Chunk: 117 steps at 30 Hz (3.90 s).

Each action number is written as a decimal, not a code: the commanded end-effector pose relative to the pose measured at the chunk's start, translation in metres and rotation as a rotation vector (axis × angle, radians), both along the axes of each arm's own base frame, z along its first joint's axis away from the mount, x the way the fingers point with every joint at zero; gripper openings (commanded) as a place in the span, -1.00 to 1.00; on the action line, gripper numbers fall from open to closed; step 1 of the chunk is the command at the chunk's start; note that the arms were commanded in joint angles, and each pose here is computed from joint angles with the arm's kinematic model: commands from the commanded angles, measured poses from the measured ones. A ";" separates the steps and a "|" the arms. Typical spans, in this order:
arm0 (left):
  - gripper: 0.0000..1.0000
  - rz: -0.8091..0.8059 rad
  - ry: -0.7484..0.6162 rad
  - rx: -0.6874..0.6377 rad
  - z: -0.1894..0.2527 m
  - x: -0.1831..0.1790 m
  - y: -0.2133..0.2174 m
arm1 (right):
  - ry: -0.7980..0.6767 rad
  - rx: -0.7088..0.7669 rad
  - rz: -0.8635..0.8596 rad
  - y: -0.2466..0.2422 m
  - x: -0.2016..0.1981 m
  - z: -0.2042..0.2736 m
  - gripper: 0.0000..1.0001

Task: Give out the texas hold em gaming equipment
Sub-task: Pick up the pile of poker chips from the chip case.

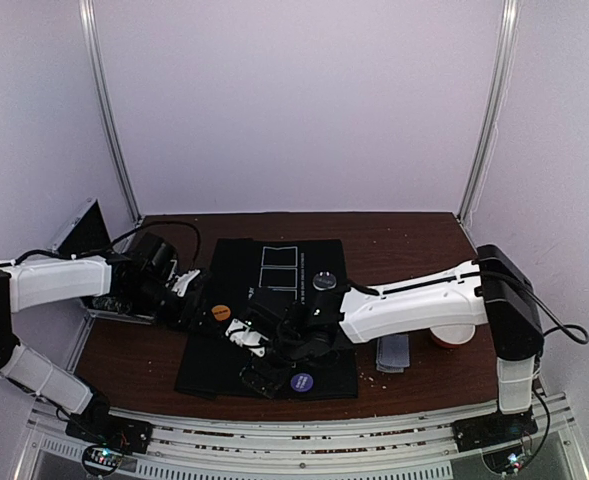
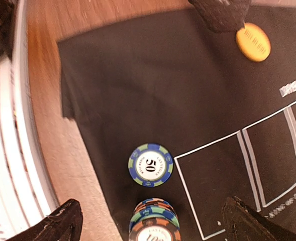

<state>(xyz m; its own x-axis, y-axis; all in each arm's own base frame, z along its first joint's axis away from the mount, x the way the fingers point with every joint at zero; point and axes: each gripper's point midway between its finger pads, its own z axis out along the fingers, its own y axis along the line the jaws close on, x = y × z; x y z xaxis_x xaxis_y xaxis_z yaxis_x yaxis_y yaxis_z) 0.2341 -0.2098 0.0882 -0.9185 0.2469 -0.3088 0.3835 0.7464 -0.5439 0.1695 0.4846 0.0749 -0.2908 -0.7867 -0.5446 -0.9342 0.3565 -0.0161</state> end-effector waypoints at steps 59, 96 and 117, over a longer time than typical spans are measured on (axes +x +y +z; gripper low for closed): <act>0.38 0.757 -0.194 1.082 -0.028 0.238 0.299 | 0.006 0.100 -0.170 -0.067 0.061 0.049 1.00; 0.33 0.668 -0.308 0.884 -0.018 0.252 0.274 | 0.061 0.069 -0.147 -0.061 0.055 0.040 1.00; 0.37 0.679 -0.336 0.884 -0.008 0.253 0.281 | 0.084 0.067 -0.130 -0.059 0.052 0.039 1.00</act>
